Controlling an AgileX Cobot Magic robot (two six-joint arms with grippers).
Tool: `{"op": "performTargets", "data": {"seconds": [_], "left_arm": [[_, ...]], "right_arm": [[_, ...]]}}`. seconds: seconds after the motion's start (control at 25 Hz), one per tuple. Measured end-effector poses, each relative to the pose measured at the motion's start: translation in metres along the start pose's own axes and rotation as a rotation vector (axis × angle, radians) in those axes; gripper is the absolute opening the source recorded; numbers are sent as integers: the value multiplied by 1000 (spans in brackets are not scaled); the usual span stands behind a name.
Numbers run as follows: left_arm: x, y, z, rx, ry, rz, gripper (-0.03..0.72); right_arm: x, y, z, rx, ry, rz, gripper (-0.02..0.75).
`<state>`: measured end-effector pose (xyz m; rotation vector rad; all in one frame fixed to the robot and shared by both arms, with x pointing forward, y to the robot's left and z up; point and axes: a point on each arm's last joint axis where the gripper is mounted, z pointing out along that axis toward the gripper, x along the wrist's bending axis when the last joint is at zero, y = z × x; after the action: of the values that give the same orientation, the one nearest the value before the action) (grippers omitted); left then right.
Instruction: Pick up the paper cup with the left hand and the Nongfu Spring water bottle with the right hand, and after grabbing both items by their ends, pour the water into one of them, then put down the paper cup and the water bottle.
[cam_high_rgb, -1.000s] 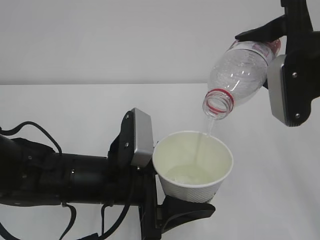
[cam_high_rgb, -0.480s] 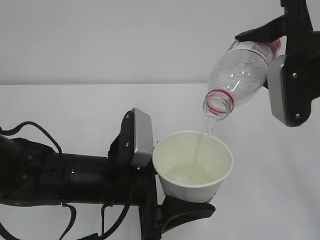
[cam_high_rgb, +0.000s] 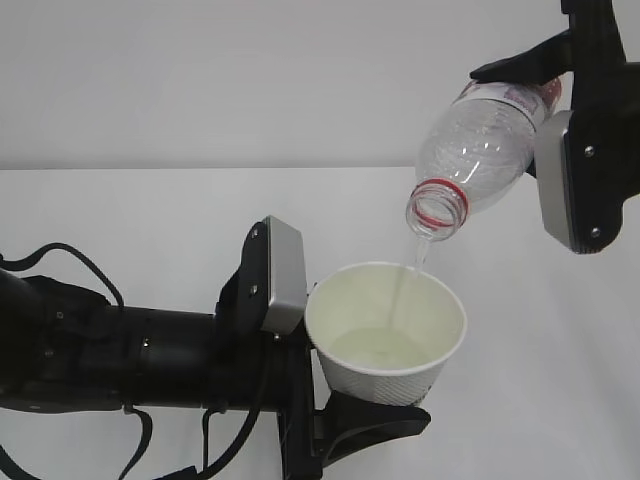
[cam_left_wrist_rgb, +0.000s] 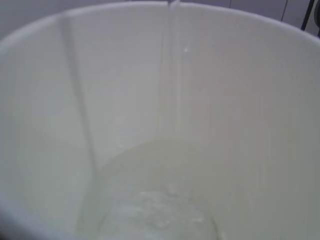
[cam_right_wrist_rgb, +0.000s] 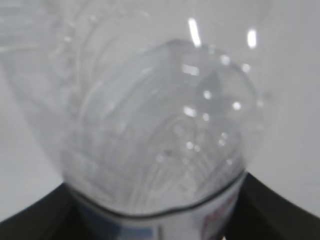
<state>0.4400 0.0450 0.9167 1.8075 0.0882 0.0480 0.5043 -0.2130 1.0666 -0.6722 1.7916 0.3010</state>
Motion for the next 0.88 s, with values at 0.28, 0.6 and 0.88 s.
{"op": "performTargets", "data": {"seconds": [0.28,0.6,0.88], "left_arm": [[0,0,0,0,0,0,580],[0,0,0,0,0,0,580],[0,0,0,0,0,0,580]], "right_arm": [[0,0,0,0,0,-2,482],[0,0,0,0,0,-7,482],[0,0,0,0,0,-11,482]]}}
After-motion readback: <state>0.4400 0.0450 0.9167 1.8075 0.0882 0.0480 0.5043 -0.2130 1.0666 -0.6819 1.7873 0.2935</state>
